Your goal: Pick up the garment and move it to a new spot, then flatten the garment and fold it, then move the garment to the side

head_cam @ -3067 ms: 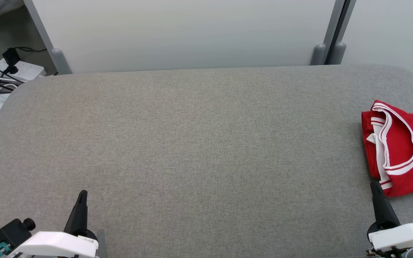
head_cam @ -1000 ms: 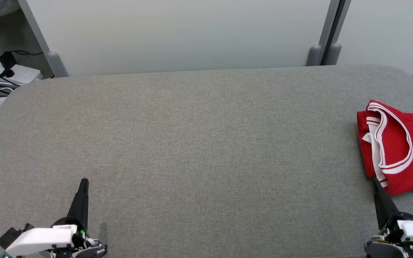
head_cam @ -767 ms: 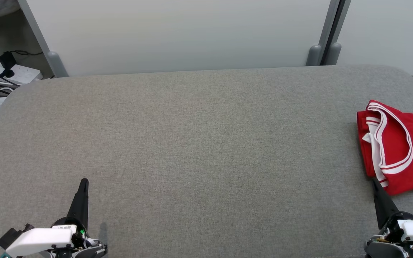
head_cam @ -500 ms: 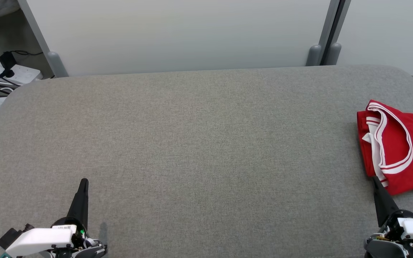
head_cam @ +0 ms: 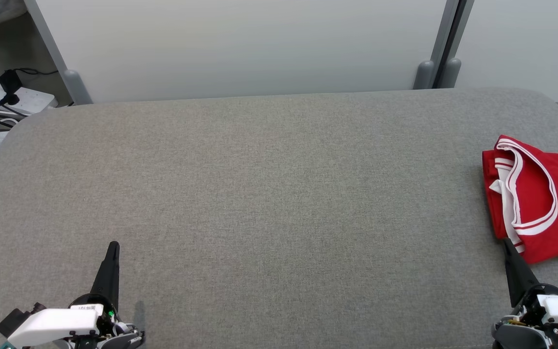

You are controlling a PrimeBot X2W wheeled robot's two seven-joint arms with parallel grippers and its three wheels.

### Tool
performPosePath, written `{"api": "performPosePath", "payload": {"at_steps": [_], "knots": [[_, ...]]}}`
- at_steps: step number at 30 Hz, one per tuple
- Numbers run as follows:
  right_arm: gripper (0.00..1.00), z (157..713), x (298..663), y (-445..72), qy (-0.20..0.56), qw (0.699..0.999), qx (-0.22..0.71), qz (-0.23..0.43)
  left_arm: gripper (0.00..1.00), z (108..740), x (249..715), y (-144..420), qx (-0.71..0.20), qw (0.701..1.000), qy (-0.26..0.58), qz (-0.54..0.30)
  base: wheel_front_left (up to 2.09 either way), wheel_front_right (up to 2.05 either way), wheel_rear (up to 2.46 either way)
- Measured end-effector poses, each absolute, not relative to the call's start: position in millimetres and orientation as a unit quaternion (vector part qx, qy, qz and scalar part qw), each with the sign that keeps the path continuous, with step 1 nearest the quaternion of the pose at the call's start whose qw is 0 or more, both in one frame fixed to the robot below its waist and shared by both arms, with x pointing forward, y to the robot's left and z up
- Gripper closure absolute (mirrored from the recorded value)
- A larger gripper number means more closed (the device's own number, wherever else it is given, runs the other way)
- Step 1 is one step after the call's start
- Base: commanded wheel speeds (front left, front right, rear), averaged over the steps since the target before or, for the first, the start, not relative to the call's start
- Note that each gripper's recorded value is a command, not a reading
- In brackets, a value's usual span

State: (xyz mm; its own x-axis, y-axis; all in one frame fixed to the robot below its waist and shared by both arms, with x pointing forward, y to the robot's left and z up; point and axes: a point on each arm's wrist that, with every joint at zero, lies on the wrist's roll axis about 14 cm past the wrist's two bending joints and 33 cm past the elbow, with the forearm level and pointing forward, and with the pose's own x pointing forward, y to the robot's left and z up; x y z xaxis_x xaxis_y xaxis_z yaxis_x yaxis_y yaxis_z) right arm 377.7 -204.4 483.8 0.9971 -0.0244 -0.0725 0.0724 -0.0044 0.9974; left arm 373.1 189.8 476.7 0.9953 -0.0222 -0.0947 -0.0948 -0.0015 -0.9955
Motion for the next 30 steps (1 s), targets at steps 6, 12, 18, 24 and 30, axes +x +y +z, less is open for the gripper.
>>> {"api": "performPosePath", "payload": {"at_steps": [6,12,18,24,30], "knots": [[1.0,483.8,377.7,-204.4,0.017,0.705,0.708,-0.034,1.0,476.7,373.1,189.9,-0.707,0.705,0.041,0.026,0.0,0.0,0.0],[1.0,483.8,377.7,-204.4,0.017,0.705,0.708,-0.034,1.0,476.8,373.1,189.8,-0.707,0.705,0.041,0.026,0.0,0.0,0.0],[1.0,483.7,377.7,-204.4,0.017,0.705,0.708,-0.034,1.0,476.7,373.1,189.8,-0.707,0.705,0.041,0.026,0.0,0.0,0.0],[1.0,483.8,377.7,-204.4,0.017,0.705,0.708,-0.034,1.0,476.7,373.1,189.8,-0.707,0.705,0.041,0.026,0.0,0.0,0.0],[1.0,483.8,377.7,-204.4,0.017,0.705,0.708,-0.034,1.0,476.7,373.1,189.8,-0.707,0.705,0.041,0.026,0.0,0.0,0.0]]}}
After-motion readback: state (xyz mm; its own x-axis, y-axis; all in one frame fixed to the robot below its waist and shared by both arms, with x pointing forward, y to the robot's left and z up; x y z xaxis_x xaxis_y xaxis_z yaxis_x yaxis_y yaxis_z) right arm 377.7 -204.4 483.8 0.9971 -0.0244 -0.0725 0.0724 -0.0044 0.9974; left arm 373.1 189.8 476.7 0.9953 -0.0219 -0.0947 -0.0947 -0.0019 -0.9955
